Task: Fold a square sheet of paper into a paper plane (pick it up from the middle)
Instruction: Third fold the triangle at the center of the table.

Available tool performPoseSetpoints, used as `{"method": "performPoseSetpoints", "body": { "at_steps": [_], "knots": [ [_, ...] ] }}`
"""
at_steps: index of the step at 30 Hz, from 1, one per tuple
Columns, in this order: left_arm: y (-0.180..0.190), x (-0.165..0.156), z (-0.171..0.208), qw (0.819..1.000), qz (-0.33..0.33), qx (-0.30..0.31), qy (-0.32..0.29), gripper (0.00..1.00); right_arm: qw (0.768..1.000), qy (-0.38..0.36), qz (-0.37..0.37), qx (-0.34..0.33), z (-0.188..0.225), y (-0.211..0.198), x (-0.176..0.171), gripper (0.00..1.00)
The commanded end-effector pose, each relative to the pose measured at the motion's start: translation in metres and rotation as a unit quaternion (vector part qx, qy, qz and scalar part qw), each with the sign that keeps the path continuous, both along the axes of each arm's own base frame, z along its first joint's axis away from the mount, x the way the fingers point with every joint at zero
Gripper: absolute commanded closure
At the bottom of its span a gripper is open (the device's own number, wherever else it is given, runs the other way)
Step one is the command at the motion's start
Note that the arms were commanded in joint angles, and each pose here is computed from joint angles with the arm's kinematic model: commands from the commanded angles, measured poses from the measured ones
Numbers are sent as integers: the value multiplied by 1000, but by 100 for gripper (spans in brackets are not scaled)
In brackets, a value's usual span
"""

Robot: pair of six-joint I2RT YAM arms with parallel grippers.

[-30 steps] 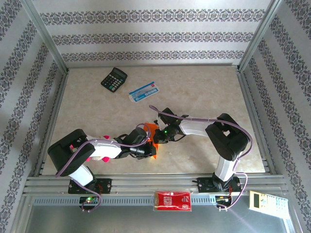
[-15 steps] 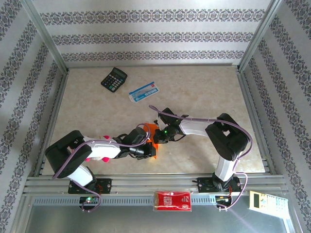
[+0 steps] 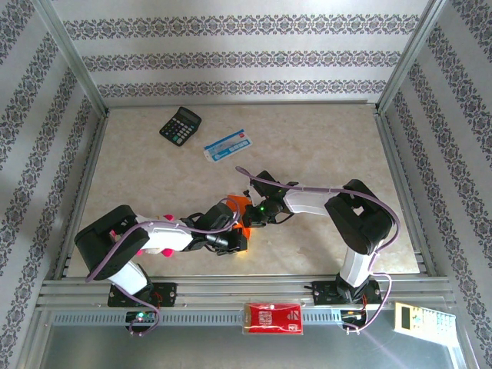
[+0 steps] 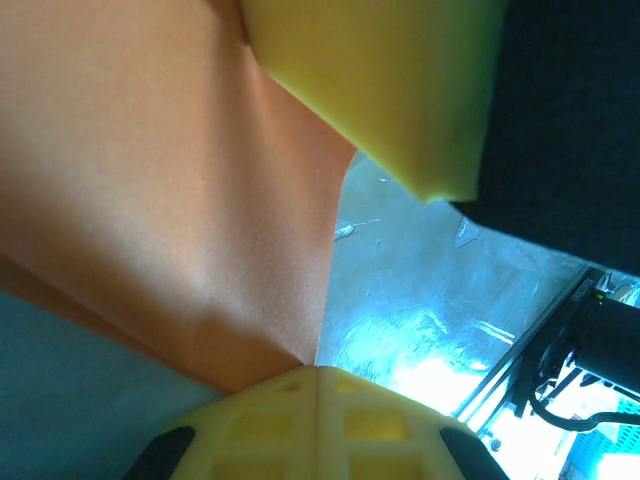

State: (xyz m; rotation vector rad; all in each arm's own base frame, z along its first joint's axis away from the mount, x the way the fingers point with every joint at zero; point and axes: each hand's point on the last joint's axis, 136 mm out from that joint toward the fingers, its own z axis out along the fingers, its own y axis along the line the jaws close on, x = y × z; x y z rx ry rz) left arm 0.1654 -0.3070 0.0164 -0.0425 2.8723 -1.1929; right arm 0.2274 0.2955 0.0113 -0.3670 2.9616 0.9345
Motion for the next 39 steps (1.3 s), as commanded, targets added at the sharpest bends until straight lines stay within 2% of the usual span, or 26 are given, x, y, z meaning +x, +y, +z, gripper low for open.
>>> {"method": "performPoseSetpoints", "body": {
  "at_steps": [1,7,20,25,29,34,39],
  "knots": [
    [8,-16,-13,999,-25,32,21,93,991,35,-16,-129,-54,-51,-19,100],
    [-2,-2,18,999,-26,7,-27,92,991,36,-17,-128,-53,-51,-19,100],
    [6,-13,-11,998,-39,49,8,93,991,36,-18,-131,-56,-53,-20,100],
    [0,3,19,999,-27,11,-32,90,991,38,-16,-129,-57,-53,-20,100],
    [9,19,26,999,-2,3,-45,89,991,38,-15,-130,-57,-53,-20,100],
    [14,30,21,999,-5,19,-50,90,991,38,-16,-129,-57,-52,-20,100],
    [14,28,3,999,-9,28,-32,90,991,37,-17,-131,-57,-54,-20,100]
  ]
}}
